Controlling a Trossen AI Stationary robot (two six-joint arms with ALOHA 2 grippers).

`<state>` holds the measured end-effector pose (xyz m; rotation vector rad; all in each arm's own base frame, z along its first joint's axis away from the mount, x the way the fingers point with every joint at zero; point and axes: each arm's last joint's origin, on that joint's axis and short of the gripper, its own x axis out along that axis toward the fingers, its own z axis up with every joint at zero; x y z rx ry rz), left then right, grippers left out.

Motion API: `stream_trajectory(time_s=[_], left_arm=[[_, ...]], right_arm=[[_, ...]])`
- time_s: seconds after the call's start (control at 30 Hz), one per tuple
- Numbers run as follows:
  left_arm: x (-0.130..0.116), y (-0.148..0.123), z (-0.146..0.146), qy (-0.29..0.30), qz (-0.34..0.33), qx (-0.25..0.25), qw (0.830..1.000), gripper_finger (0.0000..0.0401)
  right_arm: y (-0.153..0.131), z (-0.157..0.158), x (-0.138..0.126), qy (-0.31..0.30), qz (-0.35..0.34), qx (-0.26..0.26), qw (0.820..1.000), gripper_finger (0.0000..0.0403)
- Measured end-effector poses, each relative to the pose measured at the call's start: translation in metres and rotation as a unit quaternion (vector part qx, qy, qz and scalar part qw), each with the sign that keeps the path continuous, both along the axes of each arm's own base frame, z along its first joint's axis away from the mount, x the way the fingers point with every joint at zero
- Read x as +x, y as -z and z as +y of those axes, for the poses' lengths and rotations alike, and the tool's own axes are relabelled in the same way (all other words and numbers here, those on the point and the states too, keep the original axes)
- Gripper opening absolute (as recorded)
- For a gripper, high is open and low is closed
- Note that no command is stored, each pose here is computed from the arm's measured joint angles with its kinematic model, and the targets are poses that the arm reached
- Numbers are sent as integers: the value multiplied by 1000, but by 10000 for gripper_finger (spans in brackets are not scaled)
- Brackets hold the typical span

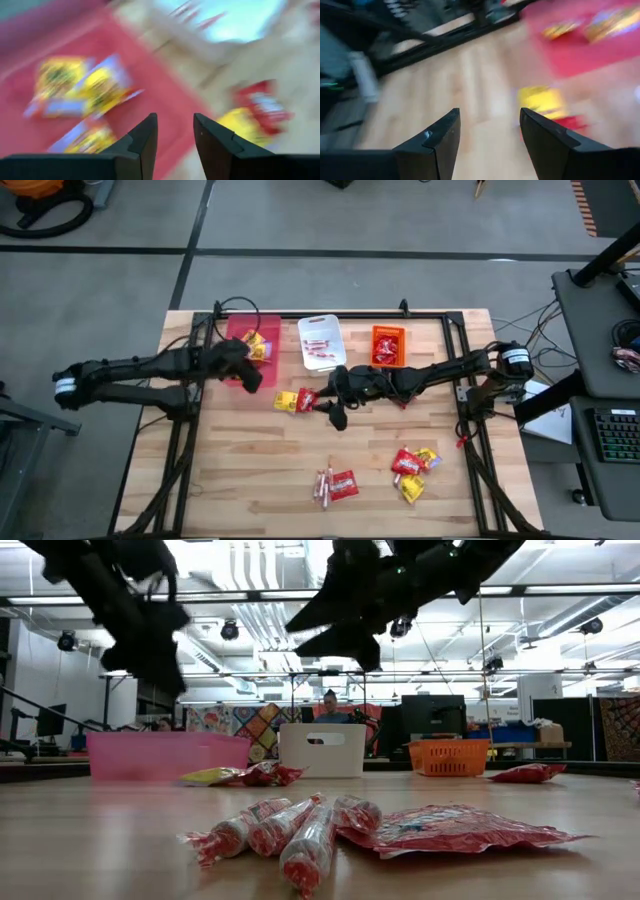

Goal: Sort candy
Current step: Put the red candy into the orange bin

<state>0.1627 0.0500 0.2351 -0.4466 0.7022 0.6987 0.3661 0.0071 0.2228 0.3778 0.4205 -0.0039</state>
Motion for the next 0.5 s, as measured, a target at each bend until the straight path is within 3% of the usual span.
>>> stream_trajectory(time_s=[0.13, 0.33, 0.5], left_arm=[[13, -15, -38, 66, -82, 59, 993, 110], [17, -20, -102, 163, -148, 131, 967, 110], [10, -14, -148, 221, -164, 158, 948, 110]], right_arm=[[1, 6, -2, -51, 22, 103, 993, 194], [5, 21, -5, -68, 70, 199, 975, 187], [9, 37, -14, -22, 213, 253, 943, 187]])
